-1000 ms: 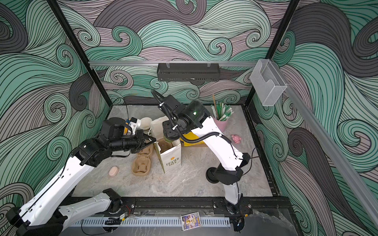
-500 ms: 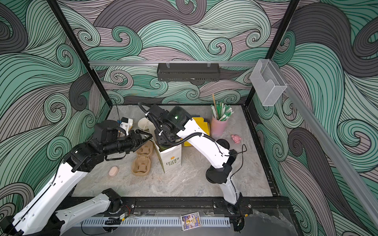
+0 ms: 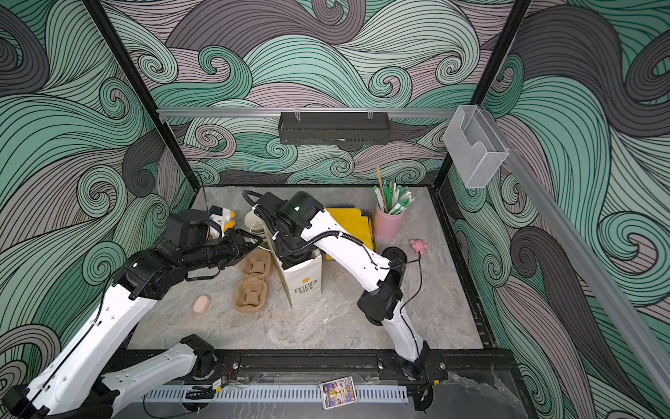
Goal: Pack the takeout coffee
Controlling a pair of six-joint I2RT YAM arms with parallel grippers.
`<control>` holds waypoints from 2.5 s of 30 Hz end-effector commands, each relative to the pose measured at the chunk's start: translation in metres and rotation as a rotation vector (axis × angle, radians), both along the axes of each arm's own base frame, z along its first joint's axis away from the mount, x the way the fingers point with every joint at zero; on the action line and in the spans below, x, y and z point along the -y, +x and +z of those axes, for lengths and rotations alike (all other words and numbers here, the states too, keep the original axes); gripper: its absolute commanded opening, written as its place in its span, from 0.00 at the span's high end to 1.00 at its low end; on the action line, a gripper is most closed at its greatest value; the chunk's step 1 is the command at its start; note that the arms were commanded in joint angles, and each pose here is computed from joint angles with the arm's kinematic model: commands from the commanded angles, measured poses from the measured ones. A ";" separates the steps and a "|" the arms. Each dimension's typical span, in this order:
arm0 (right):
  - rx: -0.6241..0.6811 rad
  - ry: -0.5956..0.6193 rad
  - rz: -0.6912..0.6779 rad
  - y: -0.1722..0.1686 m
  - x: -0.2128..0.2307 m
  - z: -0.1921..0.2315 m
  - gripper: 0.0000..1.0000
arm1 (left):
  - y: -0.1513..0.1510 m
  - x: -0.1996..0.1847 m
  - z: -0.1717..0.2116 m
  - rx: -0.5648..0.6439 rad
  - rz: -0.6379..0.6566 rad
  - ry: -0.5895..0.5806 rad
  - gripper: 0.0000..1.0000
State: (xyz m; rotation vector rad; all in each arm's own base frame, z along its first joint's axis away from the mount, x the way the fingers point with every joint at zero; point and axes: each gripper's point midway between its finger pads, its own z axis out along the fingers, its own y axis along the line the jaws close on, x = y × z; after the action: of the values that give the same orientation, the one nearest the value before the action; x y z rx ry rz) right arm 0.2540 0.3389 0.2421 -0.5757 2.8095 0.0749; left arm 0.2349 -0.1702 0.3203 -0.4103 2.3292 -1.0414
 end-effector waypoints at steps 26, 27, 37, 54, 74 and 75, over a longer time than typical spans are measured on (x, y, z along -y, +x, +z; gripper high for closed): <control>-0.227 -0.238 0.000 -0.029 0.036 -0.046 0.44 | -0.005 0.001 -0.015 0.000 -0.070 0.014 1.00; -0.228 -0.240 0.001 -0.029 0.036 -0.046 0.44 | -0.005 0.001 -0.014 0.002 -0.071 0.015 1.00; -0.252 -0.255 0.006 -0.028 0.031 -0.057 0.44 | -0.009 -0.004 -0.016 -0.002 -0.057 0.027 1.00; -0.282 -0.288 0.020 -0.024 0.023 -0.079 0.44 | -0.016 -0.014 -0.019 0.015 -0.034 0.041 1.00; -0.312 -0.326 0.033 -0.023 0.021 -0.105 0.44 | -0.019 -0.017 -0.026 -0.002 -0.026 0.050 1.00; -0.312 -0.327 0.035 -0.023 0.021 -0.106 0.44 | -0.019 -0.017 -0.026 -0.002 -0.026 0.050 1.00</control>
State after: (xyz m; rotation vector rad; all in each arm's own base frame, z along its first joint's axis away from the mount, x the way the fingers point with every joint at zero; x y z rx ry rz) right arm 0.2503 0.3531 0.1440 -0.7011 3.0279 -0.1001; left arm 0.2183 -0.1583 0.2957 -0.3678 2.3611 -1.0240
